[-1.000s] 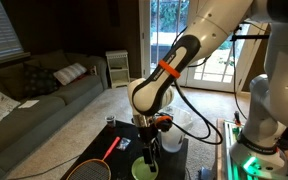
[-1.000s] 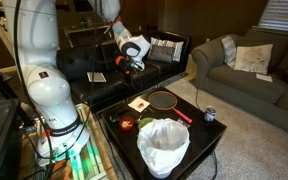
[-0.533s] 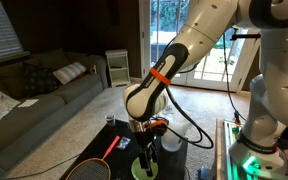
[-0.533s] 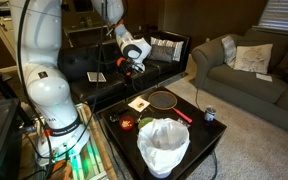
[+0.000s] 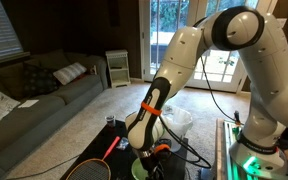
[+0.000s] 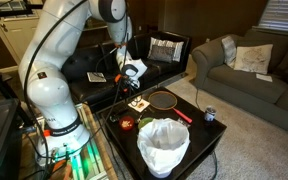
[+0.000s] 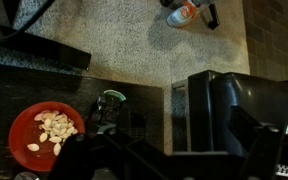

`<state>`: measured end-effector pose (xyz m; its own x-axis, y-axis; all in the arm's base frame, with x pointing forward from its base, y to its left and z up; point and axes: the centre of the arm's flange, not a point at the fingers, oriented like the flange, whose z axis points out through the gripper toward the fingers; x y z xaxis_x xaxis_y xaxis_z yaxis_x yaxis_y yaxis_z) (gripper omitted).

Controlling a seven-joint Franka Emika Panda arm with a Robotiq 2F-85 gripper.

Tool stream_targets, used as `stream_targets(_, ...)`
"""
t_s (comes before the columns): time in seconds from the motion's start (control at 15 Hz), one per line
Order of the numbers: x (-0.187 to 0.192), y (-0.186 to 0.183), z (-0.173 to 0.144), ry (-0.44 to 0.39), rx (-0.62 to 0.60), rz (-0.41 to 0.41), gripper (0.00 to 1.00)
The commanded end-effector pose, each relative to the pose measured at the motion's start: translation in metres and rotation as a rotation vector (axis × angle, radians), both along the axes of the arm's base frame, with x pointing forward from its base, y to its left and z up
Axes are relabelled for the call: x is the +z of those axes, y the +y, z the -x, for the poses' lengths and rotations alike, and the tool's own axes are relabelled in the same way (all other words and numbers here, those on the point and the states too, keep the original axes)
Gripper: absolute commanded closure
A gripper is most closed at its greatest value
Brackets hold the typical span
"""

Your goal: Pour the contents from the red bowl onto the yellow plate.

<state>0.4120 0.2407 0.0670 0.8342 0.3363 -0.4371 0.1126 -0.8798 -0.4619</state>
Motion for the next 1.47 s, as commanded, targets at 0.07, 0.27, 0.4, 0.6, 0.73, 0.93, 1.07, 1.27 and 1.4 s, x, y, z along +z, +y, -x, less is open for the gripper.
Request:
stream_targets(0.07,-0.082,0.012,-0.017,-0.073,-0.068,-0.016,0.0)
stream_targets(0.27,-0.102,0.002,-0.017,-0.157,-0.122,0.093,0.0)
stream_targets(0.4,-0.096,-0.005,-0.011,-0.146,-0.109,0.071,0.0)
stream_targets(0.6,-0.102,-0.006,-0.011,-0.162,-0.12,0.093,0.0)
stream_targets(0.73,-0.101,-0.006,-0.012,-0.164,-0.123,0.094,0.0)
stream_targets(0.93,-0.12,-0.014,-0.011,-0.19,-0.057,0.17,0.0)
stream_targets(1.07,-0.129,-0.021,-0.01,-0.225,-0.024,0.203,0.0)
stream_targets(1.27,-0.138,-0.028,-0.006,-0.262,-0.005,0.259,0.0)
stream_targets(1.4,-0.145,-0.033,-0.003,-0.3,-0.006,0.304,0.0)
